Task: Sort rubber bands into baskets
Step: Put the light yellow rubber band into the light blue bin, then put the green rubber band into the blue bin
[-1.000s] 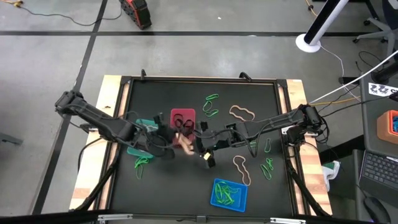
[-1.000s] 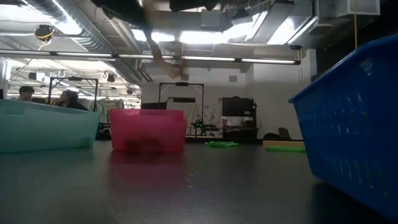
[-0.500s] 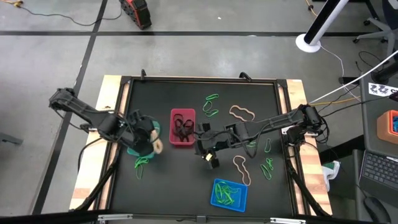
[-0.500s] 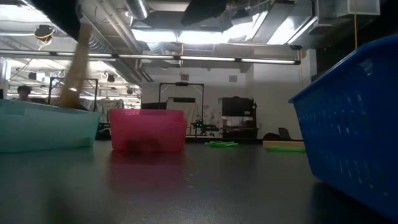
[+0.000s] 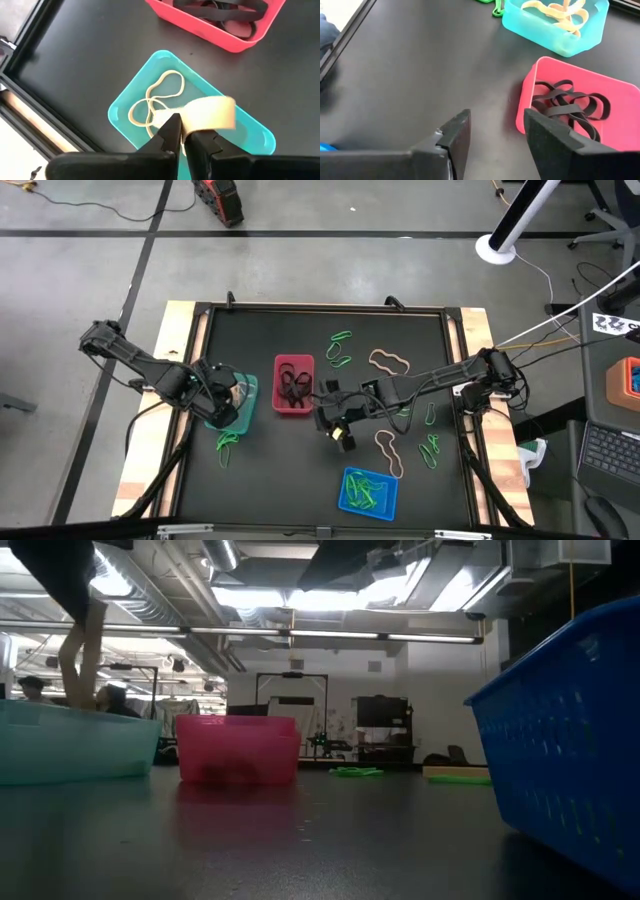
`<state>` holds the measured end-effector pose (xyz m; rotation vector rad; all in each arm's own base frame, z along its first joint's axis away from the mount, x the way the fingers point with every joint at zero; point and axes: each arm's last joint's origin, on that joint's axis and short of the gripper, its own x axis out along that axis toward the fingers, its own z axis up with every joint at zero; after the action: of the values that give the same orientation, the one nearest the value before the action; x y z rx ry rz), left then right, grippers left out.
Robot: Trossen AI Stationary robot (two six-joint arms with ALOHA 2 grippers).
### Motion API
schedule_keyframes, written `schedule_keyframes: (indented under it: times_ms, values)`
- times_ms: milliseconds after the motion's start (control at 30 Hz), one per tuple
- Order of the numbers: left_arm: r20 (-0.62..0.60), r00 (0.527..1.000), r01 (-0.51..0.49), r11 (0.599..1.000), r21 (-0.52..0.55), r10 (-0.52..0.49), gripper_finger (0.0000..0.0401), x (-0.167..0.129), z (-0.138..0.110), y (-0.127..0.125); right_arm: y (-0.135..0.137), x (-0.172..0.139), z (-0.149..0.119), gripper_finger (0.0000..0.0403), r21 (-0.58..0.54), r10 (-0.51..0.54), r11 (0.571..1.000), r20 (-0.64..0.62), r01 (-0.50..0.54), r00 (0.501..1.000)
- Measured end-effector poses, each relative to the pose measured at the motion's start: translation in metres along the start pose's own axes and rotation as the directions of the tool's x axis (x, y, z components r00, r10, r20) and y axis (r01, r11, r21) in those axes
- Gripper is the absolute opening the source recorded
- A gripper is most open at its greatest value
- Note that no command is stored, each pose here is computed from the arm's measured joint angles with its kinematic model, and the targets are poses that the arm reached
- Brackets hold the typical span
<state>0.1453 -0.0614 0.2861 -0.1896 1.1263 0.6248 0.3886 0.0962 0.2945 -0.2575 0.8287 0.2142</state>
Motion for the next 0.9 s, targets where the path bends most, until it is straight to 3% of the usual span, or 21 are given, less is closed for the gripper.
schedule_keyframes:
  times_ms: [333,500,733,900]
  values:
    - [-0.063,0.997,0.038,0.999,-0.030,-0.040,0.0096,0.000,-0.002,-0.001,0.000,0.000,0.000,0.0182,0.015,0.003,1.000,0.000,-0.003,1.000]
    - [-0.166,0.981,0.101,0.995,-0.021,-0.103,0.0132,-0.001,-0.005,-0.003,0.000,0.000,0.000,0.0182,0.054,0.004,0.999,0.000,-0.004,1.000]
    - [-0.364,0.882,0.219,0.944,-0.245,-0.299,0.0138,-0.005,-0.010,-0.014,0.000,0.000,-0.001,0.0182,0.055,0.005,0.998,-0.006,-0.005,1.000]
    - [-0.332,0.837,0.295,0.869,-0.397,-0.436,0.0138,-0.011,-0.013,-0.035,0.001,0.000,-0.003,0.0182,0.057,0.012,0.998,-0.027,-0.011,1.000]
